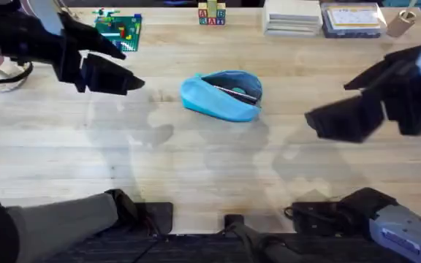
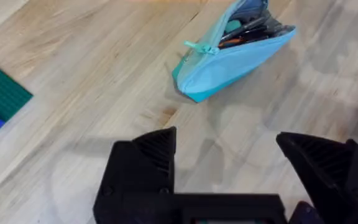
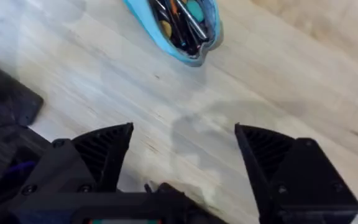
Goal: Unzip the bag, pick up the pens from the table one at a time and place them inside, then zip the bag closed.
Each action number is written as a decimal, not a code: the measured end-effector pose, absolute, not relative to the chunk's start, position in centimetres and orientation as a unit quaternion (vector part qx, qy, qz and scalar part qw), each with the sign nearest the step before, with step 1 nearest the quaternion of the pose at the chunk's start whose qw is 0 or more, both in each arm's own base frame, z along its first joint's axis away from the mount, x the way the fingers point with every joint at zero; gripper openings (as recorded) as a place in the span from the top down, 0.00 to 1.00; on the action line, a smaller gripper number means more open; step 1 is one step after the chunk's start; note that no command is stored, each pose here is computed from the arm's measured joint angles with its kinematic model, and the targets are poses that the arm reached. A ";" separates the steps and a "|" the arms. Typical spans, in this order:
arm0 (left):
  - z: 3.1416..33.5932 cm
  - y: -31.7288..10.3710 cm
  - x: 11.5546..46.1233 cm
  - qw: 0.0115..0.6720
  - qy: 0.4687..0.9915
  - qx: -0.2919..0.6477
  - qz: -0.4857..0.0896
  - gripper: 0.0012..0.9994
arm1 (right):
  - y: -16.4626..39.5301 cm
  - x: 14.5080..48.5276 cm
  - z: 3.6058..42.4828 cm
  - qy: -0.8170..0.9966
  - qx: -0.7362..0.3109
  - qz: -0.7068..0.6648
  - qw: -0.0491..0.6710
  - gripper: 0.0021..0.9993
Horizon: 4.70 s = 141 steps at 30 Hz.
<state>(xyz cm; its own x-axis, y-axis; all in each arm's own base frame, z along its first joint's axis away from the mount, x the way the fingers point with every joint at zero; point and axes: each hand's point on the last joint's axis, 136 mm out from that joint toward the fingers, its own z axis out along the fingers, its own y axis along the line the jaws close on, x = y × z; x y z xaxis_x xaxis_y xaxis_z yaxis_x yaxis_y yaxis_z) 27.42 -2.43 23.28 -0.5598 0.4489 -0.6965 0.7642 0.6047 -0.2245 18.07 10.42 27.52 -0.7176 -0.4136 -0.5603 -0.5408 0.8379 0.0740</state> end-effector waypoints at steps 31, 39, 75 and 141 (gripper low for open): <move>18.8 -0.1 30.3 0.291 0.832 0.379 -0.282 0.01 | 16.2 26.3 30.1 0.948 -0.152 0.130 0.246 0.00; 18.8 -0.1 30.3 0.291 0.832 0.379 -0.282 0.00 | 19.0 27.8 30.3 0.948 -0.159 0.124 0.245 0.00; 18.8 -0.1 30.3 0.291 0.832 0.379 -0.282 0.00 | 26.1 30.5 30.3 0.941 -0.134 0.173 0.259 0.00; 18.8 -0.1 30.3 0.292 0.832 0.379 -0.283 0.00 | 30.6 35.1 19.6 0.967 -0.073 0.053 0.239 0.00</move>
